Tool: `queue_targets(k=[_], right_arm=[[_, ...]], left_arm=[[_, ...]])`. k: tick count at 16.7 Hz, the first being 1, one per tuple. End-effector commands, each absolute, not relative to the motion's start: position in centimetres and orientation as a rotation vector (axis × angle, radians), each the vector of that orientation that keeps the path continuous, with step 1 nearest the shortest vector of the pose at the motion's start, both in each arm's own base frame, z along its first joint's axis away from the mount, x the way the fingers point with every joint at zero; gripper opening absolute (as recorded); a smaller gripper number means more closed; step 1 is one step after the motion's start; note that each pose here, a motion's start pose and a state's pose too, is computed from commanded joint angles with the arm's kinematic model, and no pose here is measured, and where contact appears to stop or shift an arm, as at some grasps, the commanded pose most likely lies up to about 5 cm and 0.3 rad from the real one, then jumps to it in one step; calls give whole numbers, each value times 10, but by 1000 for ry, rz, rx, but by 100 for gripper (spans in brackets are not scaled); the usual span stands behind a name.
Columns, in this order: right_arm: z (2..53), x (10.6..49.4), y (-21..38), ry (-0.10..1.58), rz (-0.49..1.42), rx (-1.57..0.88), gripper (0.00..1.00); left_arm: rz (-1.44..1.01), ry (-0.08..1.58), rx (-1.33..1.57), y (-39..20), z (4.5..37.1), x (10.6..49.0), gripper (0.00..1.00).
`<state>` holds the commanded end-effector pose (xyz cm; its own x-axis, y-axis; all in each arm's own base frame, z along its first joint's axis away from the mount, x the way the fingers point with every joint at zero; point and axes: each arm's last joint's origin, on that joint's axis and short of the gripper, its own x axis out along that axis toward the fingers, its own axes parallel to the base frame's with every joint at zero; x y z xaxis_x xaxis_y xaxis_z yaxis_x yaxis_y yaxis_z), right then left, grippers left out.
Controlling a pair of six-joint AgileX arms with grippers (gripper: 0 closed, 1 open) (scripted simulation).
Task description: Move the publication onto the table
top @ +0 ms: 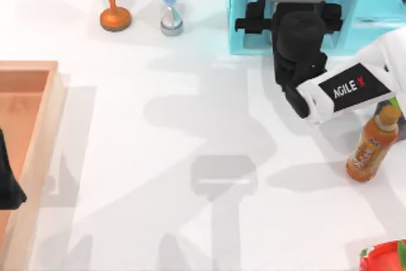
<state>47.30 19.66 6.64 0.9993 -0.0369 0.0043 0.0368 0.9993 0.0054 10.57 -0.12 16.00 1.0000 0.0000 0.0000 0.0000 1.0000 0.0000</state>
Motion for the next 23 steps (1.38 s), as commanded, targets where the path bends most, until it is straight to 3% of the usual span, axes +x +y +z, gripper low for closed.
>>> queue_targets(k=[3,16,23], right_arm=[[66,473,197,-4,-37,5,100],[66,473,197,-4,-37,5,2],[66,473,197,-4,-37,5,0]], left_arm=[[0,0,0,-1,160,106,100],[0,0,0,-1,160,106,100],[0,0,0,-1,160,106,100]])
